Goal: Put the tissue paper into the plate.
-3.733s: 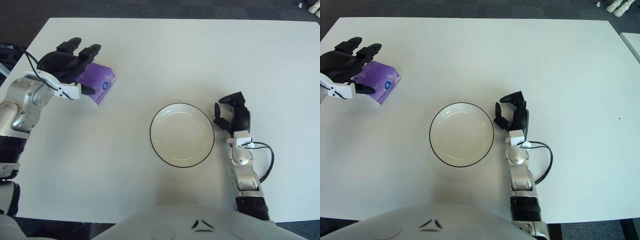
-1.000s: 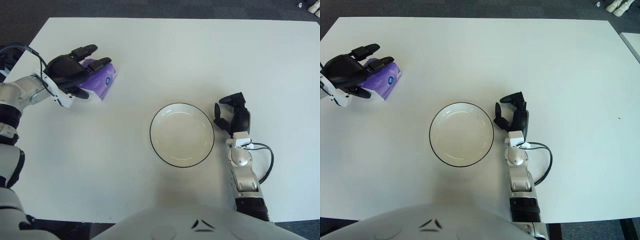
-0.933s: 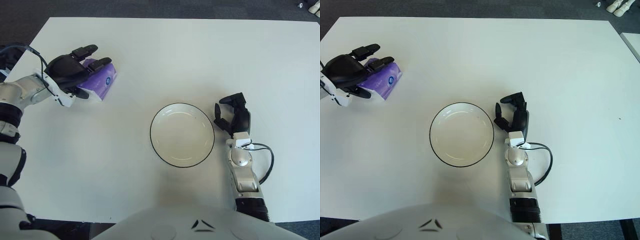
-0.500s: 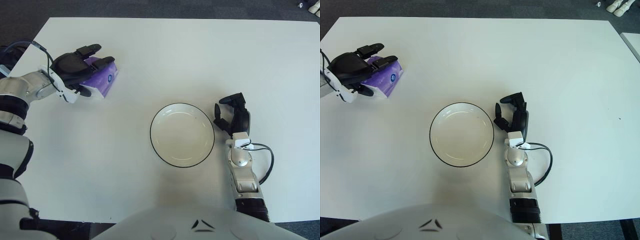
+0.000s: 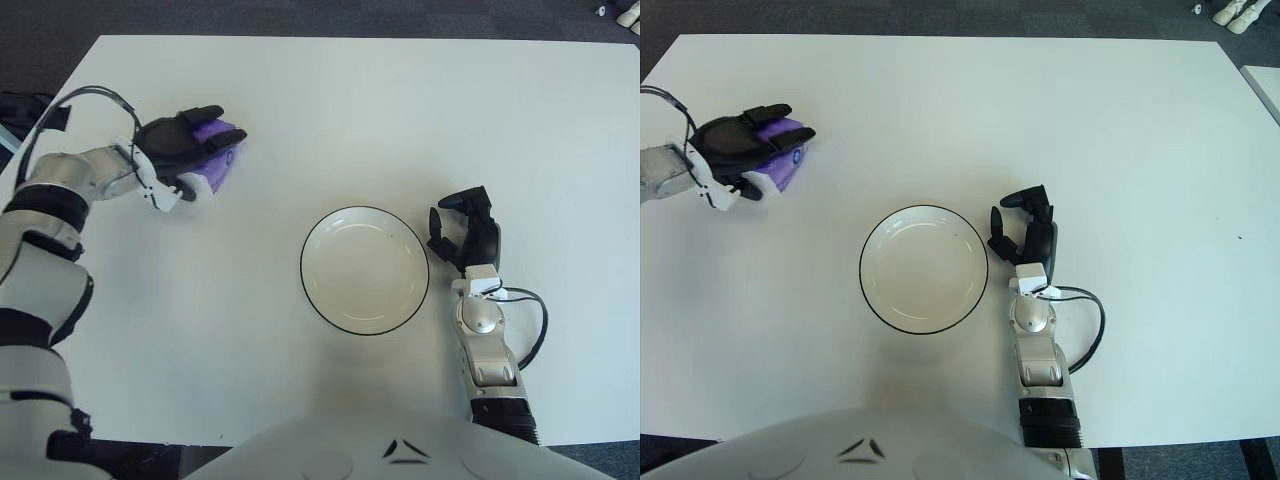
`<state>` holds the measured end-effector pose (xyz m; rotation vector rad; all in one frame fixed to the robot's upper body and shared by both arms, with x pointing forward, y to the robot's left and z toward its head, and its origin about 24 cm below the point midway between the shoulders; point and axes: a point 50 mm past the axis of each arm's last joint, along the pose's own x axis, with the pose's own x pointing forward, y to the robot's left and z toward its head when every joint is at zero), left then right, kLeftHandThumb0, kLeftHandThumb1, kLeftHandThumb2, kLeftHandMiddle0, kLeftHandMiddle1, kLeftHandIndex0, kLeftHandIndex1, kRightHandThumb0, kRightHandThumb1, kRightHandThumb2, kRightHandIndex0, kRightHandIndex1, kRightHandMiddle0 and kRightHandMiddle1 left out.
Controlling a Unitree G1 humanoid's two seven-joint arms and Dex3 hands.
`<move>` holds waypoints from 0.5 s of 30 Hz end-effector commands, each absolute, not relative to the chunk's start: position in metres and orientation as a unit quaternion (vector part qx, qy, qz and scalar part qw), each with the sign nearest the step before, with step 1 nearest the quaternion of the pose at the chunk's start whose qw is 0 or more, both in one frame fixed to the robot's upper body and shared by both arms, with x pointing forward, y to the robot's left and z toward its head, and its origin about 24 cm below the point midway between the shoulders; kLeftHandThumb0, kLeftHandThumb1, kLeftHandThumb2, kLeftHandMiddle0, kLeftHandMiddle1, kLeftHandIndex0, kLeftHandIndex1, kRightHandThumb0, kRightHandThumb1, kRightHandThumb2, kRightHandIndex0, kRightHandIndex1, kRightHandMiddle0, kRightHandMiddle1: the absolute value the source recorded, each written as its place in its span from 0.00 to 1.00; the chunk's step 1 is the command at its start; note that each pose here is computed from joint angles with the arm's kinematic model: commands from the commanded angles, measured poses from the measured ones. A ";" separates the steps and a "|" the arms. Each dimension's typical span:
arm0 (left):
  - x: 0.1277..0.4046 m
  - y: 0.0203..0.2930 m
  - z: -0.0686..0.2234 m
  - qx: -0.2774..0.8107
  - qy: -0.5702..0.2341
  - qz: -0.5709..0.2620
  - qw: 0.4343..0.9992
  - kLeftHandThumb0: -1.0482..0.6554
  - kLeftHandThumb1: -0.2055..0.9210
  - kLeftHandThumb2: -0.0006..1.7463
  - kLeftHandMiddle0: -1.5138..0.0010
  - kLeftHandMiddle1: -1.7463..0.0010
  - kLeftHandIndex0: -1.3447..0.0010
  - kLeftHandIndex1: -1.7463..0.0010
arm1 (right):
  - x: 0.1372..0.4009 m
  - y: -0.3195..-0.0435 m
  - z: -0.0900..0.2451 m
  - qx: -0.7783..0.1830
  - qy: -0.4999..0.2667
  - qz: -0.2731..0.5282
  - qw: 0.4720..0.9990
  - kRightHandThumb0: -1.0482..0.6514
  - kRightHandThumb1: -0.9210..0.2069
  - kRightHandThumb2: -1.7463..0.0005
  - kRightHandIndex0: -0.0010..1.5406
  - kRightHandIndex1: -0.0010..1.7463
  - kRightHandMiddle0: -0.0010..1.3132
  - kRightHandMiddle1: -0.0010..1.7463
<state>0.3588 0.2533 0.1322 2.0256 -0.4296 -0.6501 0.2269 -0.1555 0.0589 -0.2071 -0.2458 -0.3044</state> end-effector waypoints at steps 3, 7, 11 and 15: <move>0.360 0.242 0.116 0.825 -0.137 -0.324 0.442 0.00 0.83 0.34 1.00 1.00 1.00 1.00 | 0.219 -0.159 0.044 -0.104 -0.078 -0.157 0.979 0.39 0.20 0.52 0.38 0.70 0.25 1.00; 0.360 0.242 0.113 0.826 -0.124 -0.338 0.434 0.00 0.85 0.32 1.00 1.00 1.00 1.00 | 0.218 -0.159 0.044 -0.103 -0.079 -0.159 0.979 0.39 0.22 0.50 0.38 0.70 0.26 1.00; 0.358 0.241 0.107 0.827 -0.110 -0.359 0.418 0.00 0.84 0.32 1.00 1.00 1.00 1.00 | 0.218 -0.159 0.044 -0.100 -0.082 -0.157 0.979 0.39 0.23 0.49 0.39 0.70 0.27 1.00; 0.357 0.240 0.102 0.825 -0.105 -0.373 0.412 0.00 0.85 0.32 1.00 1.00 1.00 1.00 | 0.217 -0.160 0.044 -0.100 -0.084 -0.156 0.979 0.39 0.25 0.48 0.39 0.70 0.28 1.00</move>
